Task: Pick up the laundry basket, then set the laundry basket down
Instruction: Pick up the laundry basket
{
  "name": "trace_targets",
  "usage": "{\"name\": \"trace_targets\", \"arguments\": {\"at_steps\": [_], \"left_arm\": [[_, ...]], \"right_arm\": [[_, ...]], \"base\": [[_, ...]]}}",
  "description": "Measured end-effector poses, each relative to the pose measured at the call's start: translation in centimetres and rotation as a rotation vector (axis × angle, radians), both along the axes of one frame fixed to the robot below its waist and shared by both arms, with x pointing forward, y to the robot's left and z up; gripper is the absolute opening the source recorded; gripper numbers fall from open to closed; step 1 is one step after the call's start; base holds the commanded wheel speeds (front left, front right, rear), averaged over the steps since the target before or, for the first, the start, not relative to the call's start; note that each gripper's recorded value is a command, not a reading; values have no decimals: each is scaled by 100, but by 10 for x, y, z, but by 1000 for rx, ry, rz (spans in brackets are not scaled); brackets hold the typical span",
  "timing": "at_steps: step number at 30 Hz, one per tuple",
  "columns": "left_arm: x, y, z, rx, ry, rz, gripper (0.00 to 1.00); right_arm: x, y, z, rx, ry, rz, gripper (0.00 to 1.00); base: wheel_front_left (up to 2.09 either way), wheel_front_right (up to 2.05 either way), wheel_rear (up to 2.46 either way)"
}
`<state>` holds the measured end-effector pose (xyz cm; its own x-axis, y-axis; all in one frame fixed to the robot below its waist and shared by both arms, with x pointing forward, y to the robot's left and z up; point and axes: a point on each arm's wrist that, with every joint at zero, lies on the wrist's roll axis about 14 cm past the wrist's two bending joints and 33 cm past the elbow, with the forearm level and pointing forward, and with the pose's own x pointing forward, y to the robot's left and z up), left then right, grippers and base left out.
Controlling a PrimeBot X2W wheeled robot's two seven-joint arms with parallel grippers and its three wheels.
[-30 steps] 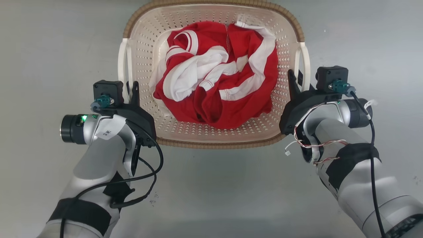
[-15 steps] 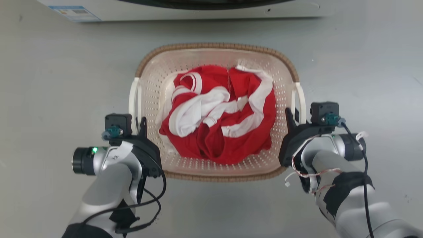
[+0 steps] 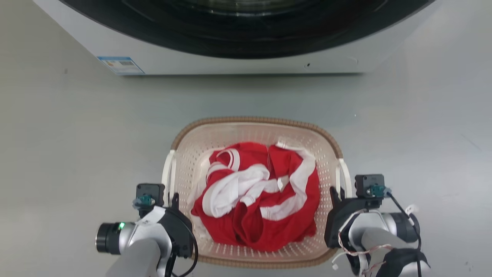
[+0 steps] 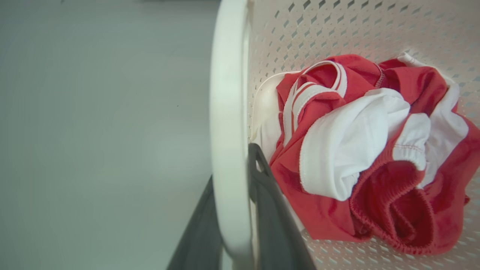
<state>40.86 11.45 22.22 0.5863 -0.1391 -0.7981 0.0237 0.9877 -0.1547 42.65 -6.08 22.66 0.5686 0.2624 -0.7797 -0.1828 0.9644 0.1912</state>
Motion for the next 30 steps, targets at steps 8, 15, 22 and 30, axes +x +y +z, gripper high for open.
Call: {"name": "trace_targets", "arguments": {"at_steps": [8, 15, 22, 30], "left_arm": [[-28, 3, 19, 5, 13, 1, 0], [-53, 5, 33, 1, 29, 14, 0], [-87, 4, 42, -2, 55, 7, 0], [-123, 2, 49, -13, 80, 10, 0]], "right_arm": [[-29, 5, 19, 13, 21, 9, 0], [-53, 9, 35, 22, 44, 18, 0], [-88, 9, 44, 22, 88, 26, 0], [-129, 9, 51, 29, 137, 22, 0]], "base": [[0, 0, 0], [0, 0, 0], [0, 0, 0], [0, 0, 0]]}}
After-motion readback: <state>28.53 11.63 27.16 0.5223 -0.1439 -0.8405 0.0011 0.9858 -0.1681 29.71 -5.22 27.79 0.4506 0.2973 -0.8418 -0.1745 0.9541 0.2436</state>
